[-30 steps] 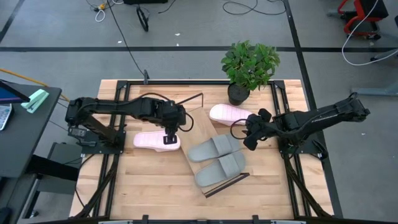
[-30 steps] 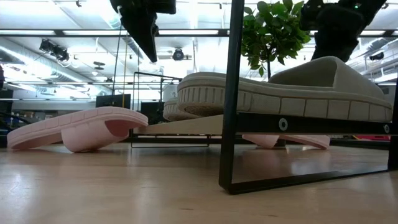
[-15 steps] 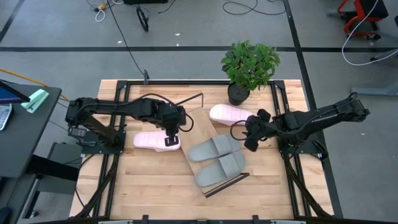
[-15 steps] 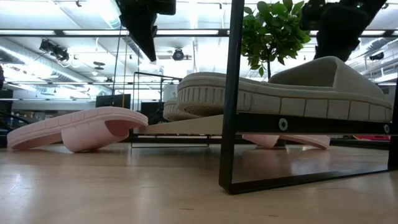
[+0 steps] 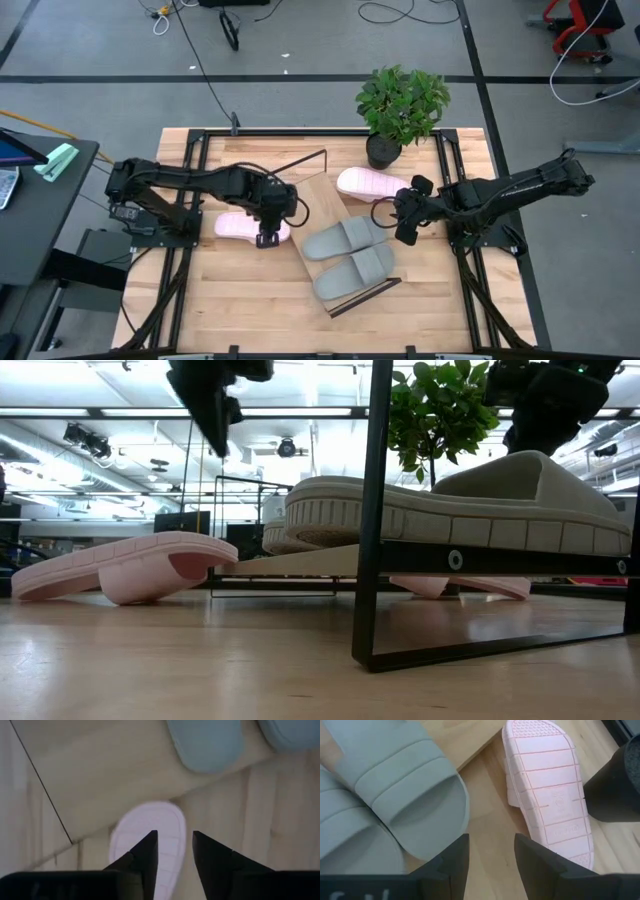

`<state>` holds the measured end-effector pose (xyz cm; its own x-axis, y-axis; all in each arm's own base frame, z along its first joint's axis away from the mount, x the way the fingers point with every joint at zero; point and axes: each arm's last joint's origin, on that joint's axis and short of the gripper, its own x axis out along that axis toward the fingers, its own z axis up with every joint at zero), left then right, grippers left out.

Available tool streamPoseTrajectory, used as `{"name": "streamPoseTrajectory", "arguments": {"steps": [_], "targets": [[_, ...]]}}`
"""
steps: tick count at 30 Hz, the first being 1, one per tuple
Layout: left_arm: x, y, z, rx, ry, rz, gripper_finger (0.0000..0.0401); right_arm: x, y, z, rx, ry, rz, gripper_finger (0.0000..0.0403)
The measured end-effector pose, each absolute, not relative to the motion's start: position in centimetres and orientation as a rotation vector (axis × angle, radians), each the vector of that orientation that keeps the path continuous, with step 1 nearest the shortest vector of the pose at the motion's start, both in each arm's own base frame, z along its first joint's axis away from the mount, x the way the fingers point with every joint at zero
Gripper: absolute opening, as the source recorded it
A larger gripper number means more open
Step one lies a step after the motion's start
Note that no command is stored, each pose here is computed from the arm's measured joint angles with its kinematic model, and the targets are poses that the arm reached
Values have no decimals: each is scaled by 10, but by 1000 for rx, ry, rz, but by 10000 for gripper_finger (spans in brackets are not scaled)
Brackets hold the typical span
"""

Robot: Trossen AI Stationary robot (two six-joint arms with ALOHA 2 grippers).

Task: Pick and place slides into the shelf
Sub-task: Put the left pink slide on the shelf

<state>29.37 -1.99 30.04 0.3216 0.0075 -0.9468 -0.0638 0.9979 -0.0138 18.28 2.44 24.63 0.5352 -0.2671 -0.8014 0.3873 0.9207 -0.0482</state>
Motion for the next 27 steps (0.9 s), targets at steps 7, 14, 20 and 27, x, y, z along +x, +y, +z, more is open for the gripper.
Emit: {"name": "streamPoseTrajectory", "arguments": {"steps": [7, 14, 20, 27], "targets": [[291, -34, 297, -106, 1284, 76, 182, 183, 24, 246, 125, 931, -383, 162], [290, -49, 292, -59, 1316, 84, 242, 183, 24, 246, 96, 937, -368, 162], [294, -62, 277, 22, 1372, 157, 271, 183, 24, 246, 93, 937, -367, 162], [304, -73, 257, 57, 1408, 255, 281, 183, 24, 247, 95, 935, -367, 162]]}}
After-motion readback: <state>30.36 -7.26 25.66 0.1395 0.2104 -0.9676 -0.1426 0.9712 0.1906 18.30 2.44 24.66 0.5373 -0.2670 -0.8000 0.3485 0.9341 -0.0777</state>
